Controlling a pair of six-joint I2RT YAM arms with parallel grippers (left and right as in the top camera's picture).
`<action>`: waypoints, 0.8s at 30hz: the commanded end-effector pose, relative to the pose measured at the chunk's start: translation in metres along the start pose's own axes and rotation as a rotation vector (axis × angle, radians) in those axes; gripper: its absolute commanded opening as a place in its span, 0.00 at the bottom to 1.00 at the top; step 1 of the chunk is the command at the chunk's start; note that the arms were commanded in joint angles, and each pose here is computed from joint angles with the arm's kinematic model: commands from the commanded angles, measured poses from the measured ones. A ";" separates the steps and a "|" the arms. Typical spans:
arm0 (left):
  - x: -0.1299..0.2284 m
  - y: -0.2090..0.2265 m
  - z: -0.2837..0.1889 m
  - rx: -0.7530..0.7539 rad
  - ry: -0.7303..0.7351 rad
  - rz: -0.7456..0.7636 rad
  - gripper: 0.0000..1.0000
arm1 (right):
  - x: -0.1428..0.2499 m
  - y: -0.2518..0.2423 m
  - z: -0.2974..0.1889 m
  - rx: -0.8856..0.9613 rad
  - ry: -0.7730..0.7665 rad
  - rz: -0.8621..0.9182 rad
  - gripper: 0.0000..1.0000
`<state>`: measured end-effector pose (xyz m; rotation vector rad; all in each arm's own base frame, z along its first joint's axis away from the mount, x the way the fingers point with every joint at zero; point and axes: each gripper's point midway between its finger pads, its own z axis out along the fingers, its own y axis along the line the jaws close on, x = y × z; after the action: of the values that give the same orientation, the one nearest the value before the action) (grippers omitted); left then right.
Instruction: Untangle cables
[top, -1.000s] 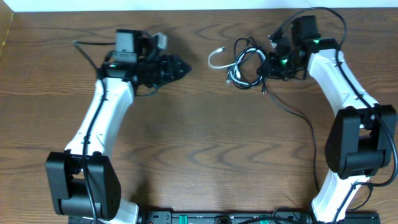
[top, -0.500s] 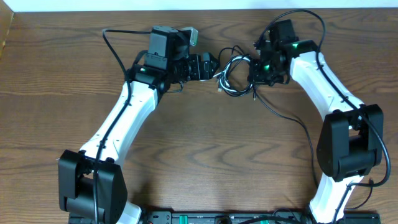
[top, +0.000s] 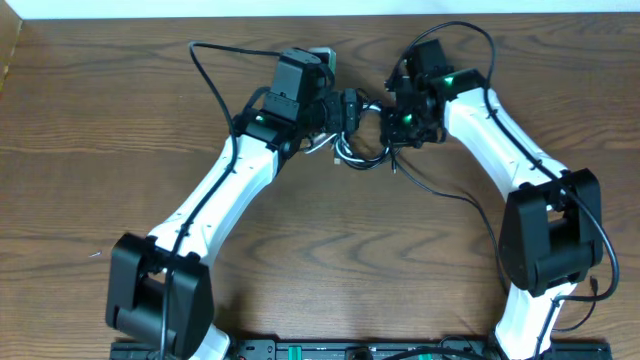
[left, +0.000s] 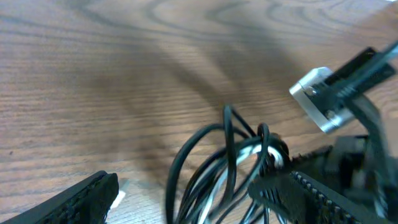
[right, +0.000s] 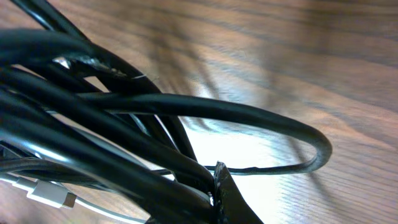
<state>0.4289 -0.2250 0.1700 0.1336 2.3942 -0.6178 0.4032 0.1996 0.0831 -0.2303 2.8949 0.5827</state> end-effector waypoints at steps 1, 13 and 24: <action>-0.001 0.007 0.015 -0.037 0.003 -0.027 0.88 | 0.004 0.013 0.005 -0.012 0.015 -0.014 0.01; 0.014 0.017 0.030 -0.059 0.055 -0.036 0.50 | 0.006 0.014 0.005 -0.012 0.020 -0.015 0.01; 0.022 0.036 0.042 -0.140 0.071 -0.045 0.40 | 0.006 0.018 -0.005 -0.019 0.007 -0.027 0.01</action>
<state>0.4357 -0.2184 0.1207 0.0701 2.4990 -0.5300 0.3940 0.2102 0.0816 -0.2695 2.9120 0.5737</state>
